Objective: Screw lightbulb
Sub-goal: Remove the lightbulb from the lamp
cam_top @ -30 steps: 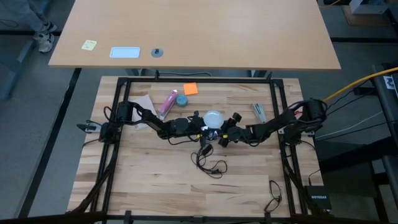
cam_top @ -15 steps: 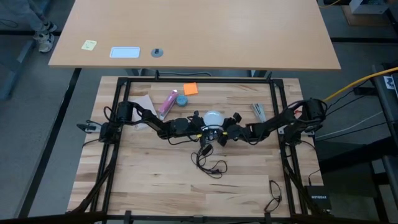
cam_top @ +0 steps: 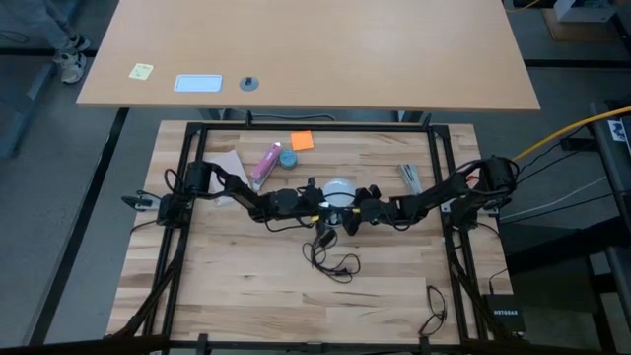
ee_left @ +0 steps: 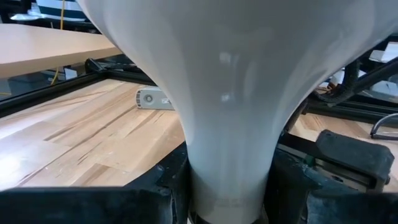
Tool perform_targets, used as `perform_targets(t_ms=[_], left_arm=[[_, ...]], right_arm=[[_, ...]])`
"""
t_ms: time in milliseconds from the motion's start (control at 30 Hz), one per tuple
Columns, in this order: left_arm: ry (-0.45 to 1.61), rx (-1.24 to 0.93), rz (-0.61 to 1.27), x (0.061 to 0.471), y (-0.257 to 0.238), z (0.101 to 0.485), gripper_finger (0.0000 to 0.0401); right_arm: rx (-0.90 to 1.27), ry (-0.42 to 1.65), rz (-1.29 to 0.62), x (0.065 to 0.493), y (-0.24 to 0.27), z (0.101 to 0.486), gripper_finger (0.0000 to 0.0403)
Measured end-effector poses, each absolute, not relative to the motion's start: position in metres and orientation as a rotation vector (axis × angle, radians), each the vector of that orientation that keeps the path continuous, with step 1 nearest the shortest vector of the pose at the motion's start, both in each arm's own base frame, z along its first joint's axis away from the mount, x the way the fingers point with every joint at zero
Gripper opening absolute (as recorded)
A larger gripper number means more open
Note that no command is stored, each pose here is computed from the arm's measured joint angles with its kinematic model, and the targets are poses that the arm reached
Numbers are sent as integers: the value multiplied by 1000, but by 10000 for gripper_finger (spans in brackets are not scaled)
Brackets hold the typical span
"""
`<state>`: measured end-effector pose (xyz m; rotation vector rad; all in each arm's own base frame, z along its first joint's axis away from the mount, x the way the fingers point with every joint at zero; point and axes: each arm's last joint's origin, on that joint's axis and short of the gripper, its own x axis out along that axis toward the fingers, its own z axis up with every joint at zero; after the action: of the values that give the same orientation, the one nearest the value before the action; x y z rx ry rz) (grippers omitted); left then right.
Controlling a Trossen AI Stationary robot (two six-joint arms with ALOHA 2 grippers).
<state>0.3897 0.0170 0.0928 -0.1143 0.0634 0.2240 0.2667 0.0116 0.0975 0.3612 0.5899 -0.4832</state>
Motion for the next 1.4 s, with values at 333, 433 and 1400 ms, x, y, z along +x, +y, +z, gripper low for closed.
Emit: perform_targets(t_ms=[333,433,1400], left_arm=[[63,-107,231,389,17,93,139],[62,-109,232,389,17,93,139],[67,-106,228,390,8,96,139]], right_arm=[[371,589,-452,276,22,104,209],[424,594,-461,275,28,103,209],[92,586,-479,265,44,126,209]])
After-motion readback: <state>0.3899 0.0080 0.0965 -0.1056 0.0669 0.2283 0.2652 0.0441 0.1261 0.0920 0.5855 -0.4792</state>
